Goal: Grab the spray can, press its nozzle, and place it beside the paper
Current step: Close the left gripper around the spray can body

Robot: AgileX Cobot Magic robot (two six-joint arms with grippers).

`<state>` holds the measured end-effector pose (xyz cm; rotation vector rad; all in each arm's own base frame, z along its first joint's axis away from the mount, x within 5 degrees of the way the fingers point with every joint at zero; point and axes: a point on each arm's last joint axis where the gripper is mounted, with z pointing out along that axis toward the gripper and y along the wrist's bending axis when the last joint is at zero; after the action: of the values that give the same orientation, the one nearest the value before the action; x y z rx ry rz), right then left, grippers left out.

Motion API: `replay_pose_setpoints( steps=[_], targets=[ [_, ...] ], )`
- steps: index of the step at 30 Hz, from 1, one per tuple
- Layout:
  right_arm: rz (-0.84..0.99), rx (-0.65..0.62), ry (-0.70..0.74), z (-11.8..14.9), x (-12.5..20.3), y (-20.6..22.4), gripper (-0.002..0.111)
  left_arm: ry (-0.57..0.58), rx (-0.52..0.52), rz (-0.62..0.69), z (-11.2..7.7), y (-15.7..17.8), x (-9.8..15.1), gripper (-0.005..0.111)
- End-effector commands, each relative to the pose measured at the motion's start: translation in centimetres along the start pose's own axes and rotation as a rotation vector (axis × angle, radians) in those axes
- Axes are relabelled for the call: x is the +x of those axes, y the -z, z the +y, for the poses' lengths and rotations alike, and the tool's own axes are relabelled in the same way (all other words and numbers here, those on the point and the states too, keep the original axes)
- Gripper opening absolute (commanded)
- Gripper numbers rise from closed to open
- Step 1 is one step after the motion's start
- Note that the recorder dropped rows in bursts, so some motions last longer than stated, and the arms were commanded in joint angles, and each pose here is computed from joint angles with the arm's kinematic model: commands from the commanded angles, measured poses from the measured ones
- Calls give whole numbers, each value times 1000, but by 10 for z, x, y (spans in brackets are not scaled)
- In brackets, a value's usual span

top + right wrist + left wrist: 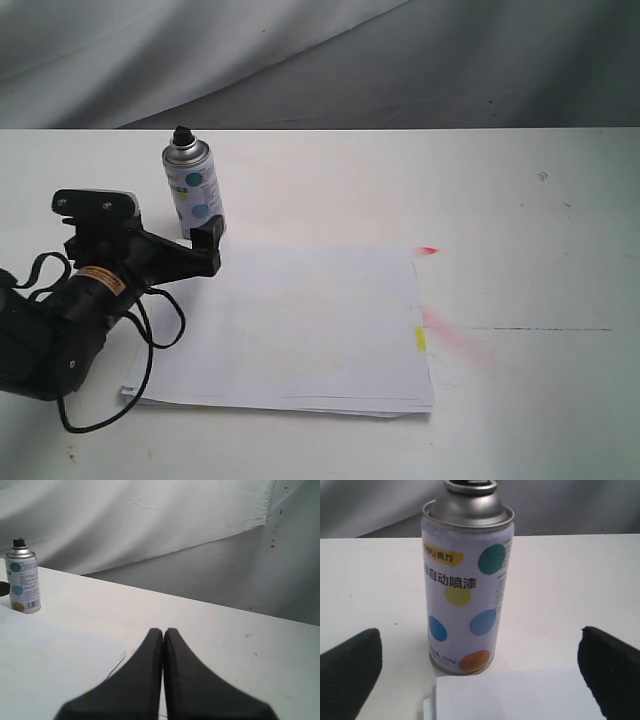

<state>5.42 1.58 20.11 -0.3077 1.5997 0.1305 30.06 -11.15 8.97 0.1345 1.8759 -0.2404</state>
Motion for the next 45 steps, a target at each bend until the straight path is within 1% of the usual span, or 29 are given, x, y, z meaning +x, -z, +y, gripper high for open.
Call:
replay_pose_setpoints(
  steps=[1,5,10,15,21,26,30,36,37,39,42,45],
  targets=[
    [-4,4,6,0,1,0,0,-30,-2,2,-2,-14,2,102],
    [-4,4,6,0,1,0,0,-78,-2,-22,-5,-29,-1,102],
    [-4,4,6,0,1,0,0,-55,-47,7,5,-61,0,102],
    [-4,4,6,0,1,0,0,-58,-36,-6,6,-80,-6,102],
    [-4,4,6,0,1,0,0,-53,-35,8,4,-85,-9,102],
    [-4,4,6,0,1,0,0,-37,-54,21,6,-86,-8,102],
    [-4,4,6,0,1,0,0,-63,-54,13,6,-86,-9,102],
    [-4,4,6,0,1,0,0,-61,-59,15,7,-86,-9,100],
    [-4,4,6,0,1,0,0,-61,-59,15,7,-86,-9,97],
    [-4,4,6,0,1,0,0,-61,-59,15,7,-86,-9,88],
    [-4,4,6,0,1,0,0,-61,-59,10,7,-86,-9,63],
    [-4,4,6,0,1,0,0,-66,-56,-7,6,-86,-11,35]
  ],
)
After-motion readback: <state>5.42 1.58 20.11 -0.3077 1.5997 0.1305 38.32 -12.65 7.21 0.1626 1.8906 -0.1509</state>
